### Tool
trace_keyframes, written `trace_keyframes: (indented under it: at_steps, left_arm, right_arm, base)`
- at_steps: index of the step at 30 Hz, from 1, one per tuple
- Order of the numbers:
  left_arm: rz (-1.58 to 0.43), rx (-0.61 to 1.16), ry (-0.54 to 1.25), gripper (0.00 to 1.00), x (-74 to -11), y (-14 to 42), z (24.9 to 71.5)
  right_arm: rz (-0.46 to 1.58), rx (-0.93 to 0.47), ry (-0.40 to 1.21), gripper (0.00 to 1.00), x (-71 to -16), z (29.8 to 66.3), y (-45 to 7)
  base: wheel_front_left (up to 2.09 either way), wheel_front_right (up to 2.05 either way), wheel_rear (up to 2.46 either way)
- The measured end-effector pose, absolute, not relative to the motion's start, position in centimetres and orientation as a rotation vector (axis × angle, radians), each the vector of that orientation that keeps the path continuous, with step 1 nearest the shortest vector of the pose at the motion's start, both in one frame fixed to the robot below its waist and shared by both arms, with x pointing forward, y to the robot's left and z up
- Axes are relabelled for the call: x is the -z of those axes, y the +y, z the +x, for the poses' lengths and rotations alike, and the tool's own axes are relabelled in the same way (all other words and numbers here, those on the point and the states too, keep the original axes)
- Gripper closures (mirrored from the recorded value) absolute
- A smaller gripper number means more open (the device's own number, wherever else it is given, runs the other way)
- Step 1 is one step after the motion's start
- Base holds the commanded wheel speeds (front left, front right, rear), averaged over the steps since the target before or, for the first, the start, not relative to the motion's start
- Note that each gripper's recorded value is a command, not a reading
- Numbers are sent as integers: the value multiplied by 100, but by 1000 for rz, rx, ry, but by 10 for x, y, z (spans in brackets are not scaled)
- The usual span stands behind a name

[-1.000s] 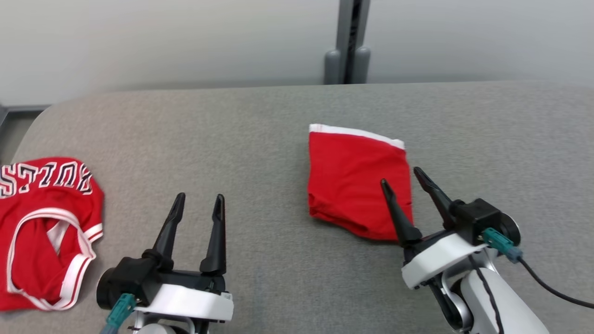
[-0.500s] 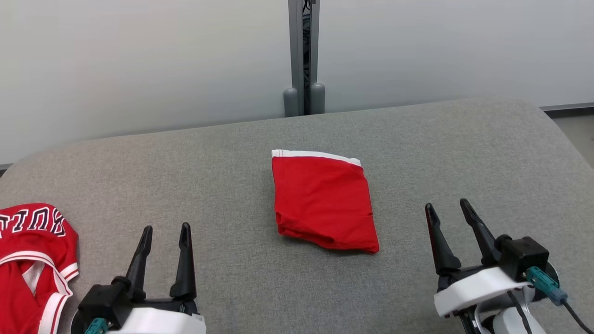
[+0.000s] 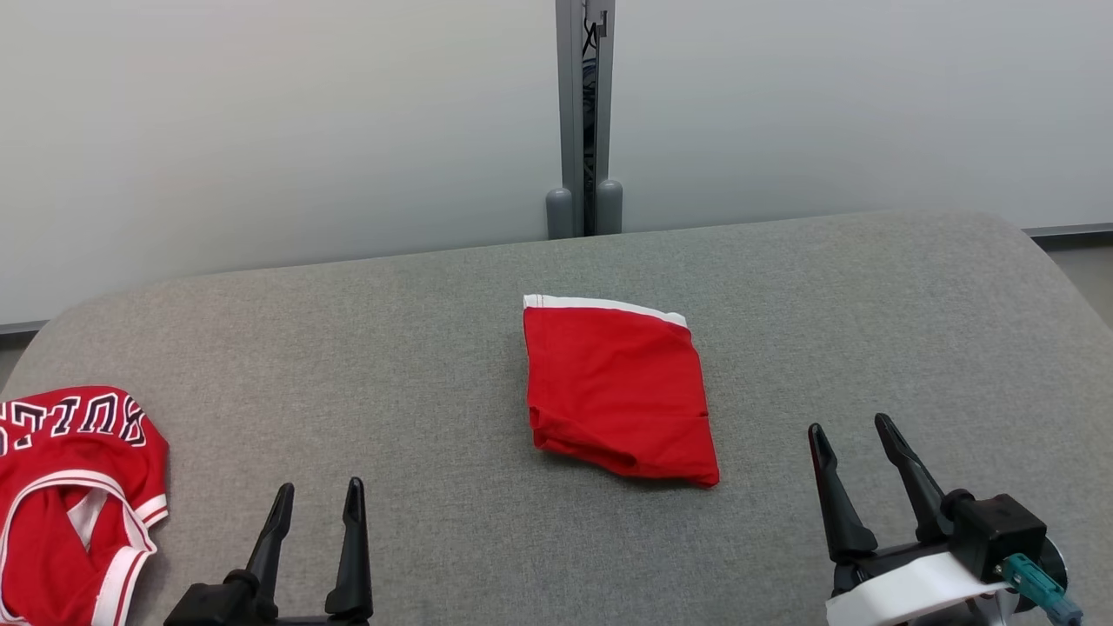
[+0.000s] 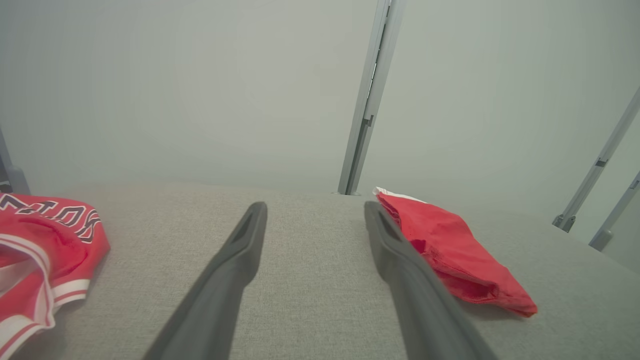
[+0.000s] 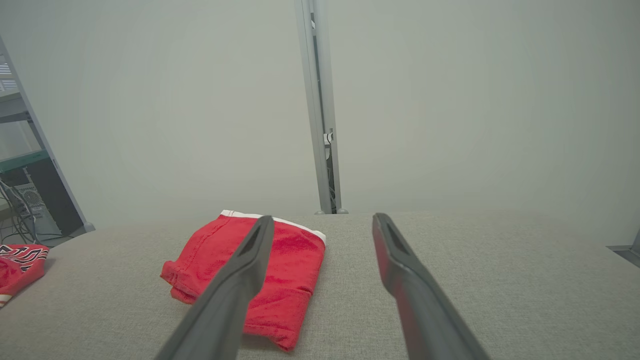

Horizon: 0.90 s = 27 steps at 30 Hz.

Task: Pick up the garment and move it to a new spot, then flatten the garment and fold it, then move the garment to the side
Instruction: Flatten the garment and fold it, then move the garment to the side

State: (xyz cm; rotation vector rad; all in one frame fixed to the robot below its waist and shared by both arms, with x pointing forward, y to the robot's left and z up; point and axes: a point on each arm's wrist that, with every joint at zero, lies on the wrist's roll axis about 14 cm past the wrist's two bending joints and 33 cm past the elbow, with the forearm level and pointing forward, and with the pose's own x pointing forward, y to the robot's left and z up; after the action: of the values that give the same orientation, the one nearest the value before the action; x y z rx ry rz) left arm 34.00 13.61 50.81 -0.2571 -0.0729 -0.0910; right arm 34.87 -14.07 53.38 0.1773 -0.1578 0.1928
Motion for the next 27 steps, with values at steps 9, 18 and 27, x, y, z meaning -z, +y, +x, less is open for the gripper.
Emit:
trace_keyframes:
  at_steps: [9, 18, 27]
  left_arm:
    - [-248, 78, -79, 0, -509, 141, 339]
    - [-253, 75, -85, 0, -511, 141, 336]
    - [-253, 71, -84, 0, -511, 142, 336]
  right_arm:
    - [192, -200, -157, 0, -534, 349, -136]
    - [196, -214, -149, 0, -531, 348, -131]
    - [197, -232, -139, 0, -529, 349, -126]
  base:
    - [0, 0, 0]
    - [0, 0, 0]
    - [0, 0, 0]
